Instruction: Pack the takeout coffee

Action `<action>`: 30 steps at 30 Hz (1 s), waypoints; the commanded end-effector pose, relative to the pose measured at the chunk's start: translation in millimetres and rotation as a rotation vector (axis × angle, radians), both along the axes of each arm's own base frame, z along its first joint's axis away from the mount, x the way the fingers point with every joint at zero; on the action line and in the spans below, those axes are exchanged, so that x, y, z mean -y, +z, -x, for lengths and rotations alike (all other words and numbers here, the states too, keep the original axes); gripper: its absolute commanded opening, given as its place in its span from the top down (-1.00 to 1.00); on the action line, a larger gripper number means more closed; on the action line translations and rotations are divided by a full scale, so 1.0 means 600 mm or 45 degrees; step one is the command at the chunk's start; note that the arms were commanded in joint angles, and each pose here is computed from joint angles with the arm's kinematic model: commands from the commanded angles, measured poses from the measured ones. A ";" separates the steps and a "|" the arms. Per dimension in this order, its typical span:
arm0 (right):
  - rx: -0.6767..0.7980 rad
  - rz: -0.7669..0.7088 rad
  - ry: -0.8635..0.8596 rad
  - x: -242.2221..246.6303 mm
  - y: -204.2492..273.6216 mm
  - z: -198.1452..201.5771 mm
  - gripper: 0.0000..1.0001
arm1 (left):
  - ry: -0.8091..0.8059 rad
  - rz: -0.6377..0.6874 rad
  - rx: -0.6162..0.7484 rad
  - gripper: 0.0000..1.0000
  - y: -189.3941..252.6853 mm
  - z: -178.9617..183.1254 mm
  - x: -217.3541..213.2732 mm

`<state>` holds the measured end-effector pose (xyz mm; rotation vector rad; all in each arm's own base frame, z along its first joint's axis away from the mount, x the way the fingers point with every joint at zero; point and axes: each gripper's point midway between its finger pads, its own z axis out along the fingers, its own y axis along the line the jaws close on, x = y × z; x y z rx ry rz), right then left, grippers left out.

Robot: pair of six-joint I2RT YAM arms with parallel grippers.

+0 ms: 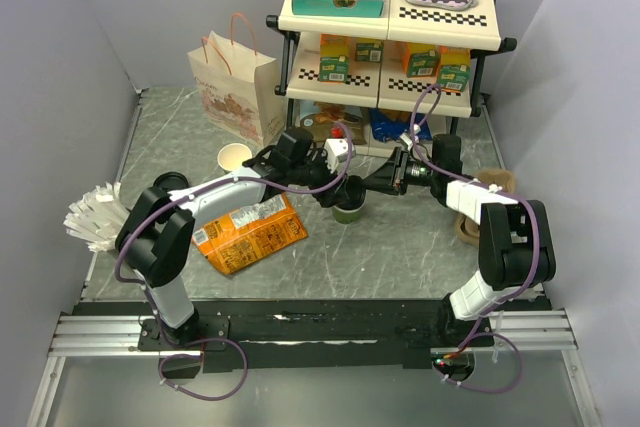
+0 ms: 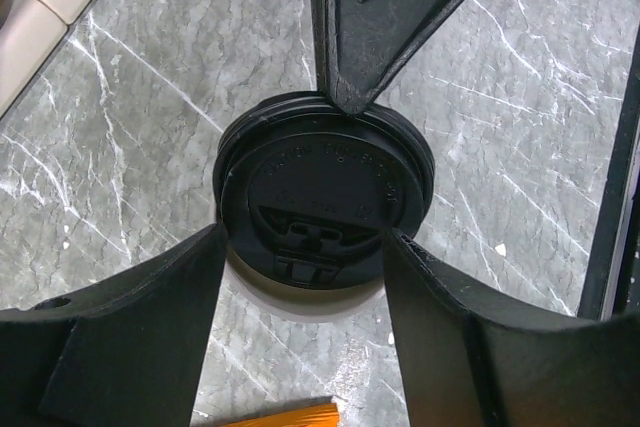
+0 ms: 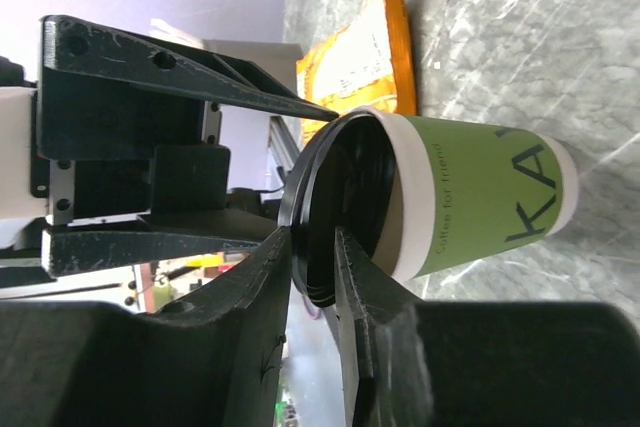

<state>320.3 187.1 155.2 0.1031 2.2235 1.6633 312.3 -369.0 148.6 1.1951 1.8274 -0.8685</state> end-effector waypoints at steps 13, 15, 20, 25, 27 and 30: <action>0.071 0.143 -0.030 0.015 0.006 -0.018 0.32 | -0.052 0.045 0.043 -0.35 0.020 -0.006 0.020; 0.073 0.143 -0.031 0.016 0.007 -0.020 0.31 | -0.053 0.048 0.044 -0.35 0.021 -0.005 0.021; 0.055 0.160 -0.030 0.017 -0.001 -0.017 0.30 | -0.052 0.048 0.040 -0.35 0.020 -0.005 0.020; 0.027 0.190 -0.035 0.019 -0.015 -0.016 0.29 | -0.038 0.074 0.034 -0.35 0.035 -0.005 0.022; 0.026 0.193 -0.034 0.020 -0.017 -0.018 0.29 | -0.039 0.099 0.025 -0.35 0.048 -0.006 0.027; 0.015 0.197 -0.033 0.020 -0.020 -0.018 0.28 | -0.037 0.114 0.009 -0.36 0.055 -0.007 0.033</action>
